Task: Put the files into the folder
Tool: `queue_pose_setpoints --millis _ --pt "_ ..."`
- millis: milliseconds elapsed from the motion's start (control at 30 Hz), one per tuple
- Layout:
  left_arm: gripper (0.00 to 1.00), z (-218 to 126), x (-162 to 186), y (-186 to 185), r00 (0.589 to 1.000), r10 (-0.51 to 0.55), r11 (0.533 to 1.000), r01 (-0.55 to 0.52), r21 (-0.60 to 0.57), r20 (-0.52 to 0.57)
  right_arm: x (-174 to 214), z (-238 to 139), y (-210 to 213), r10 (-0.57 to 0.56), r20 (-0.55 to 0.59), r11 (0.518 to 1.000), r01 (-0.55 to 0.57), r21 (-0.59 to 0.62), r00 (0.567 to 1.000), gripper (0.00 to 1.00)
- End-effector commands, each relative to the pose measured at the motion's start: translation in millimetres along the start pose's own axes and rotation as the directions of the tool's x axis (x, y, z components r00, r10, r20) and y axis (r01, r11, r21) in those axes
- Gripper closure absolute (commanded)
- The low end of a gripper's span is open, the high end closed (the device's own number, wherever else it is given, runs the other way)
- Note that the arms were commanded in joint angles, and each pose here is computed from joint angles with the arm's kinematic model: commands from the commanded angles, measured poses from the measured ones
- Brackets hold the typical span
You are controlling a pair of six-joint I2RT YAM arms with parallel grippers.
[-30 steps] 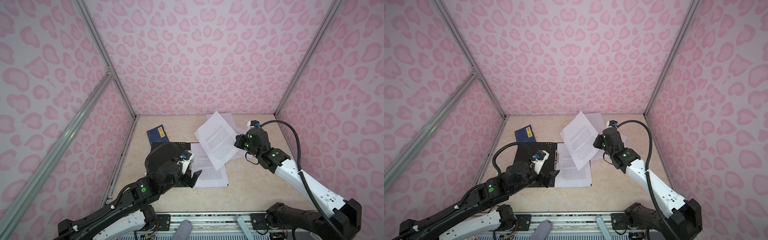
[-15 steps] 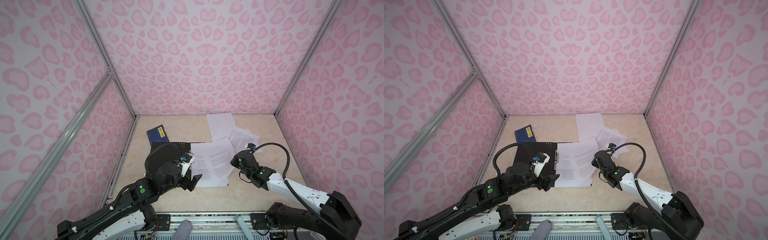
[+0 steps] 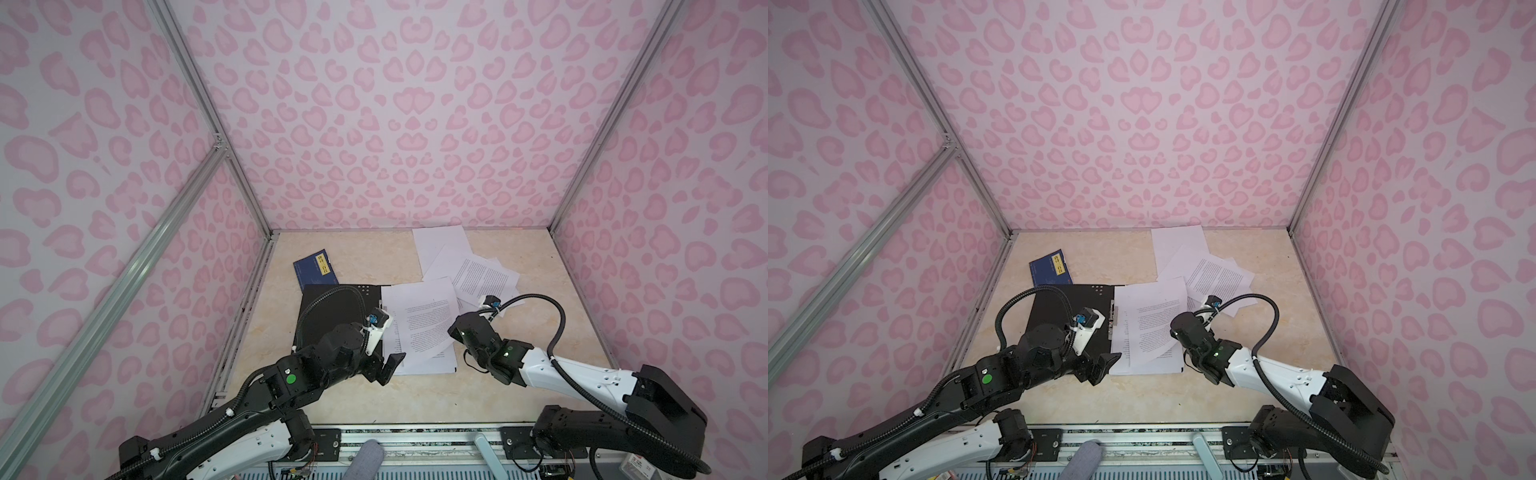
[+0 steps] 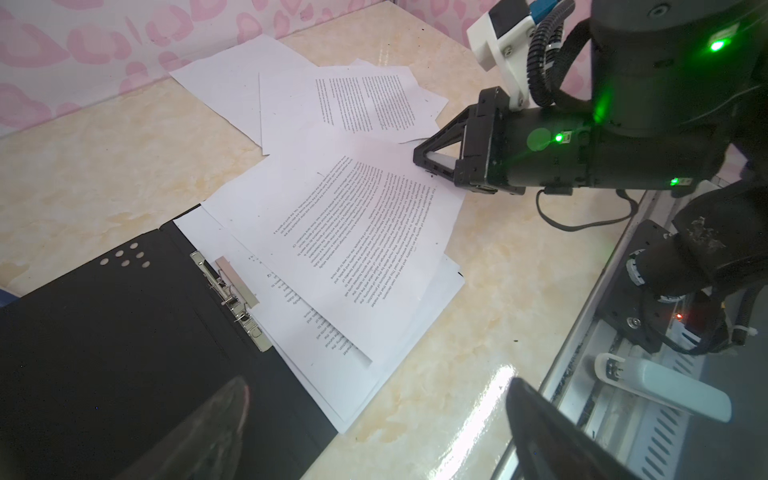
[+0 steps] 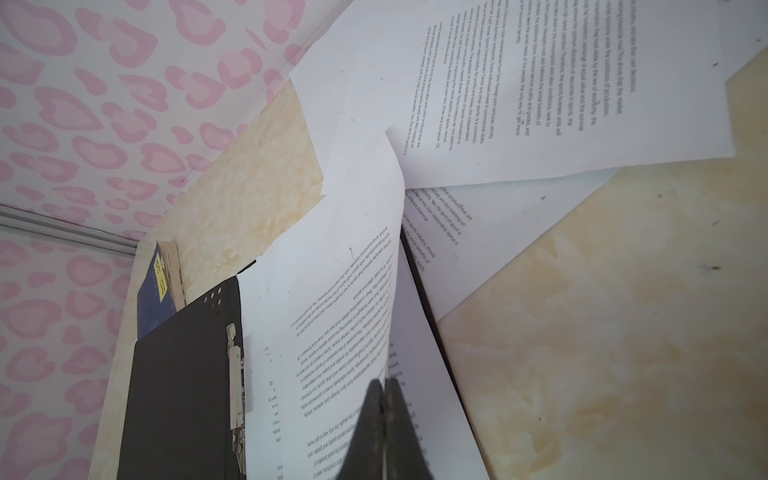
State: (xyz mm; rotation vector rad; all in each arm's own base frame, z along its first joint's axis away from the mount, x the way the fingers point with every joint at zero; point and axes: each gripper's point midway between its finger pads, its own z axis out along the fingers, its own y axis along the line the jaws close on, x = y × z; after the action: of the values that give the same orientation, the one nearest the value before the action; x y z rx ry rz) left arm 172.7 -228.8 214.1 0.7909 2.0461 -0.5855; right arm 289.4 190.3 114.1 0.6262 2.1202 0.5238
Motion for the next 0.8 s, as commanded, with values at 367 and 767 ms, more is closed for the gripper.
queue_pose_setpoints --millis 367,767 --pt "0.02 -8.0 1.0 -6.2 0.996 -0.087 0.995 0.087 0.039 -0.011 20.9 -1.3 6.5 0.042 0.021 0.999 -0.042 0.003 0.999 1.00" --pt "0.03 -27.6 38.6 33.4 0.963 -0.248 0.954 0.224 -0.199 -0.106 38.7 -0.2 5.0 0.004 -0.014 1.000 -0.004 0.008 1.000 1.00"
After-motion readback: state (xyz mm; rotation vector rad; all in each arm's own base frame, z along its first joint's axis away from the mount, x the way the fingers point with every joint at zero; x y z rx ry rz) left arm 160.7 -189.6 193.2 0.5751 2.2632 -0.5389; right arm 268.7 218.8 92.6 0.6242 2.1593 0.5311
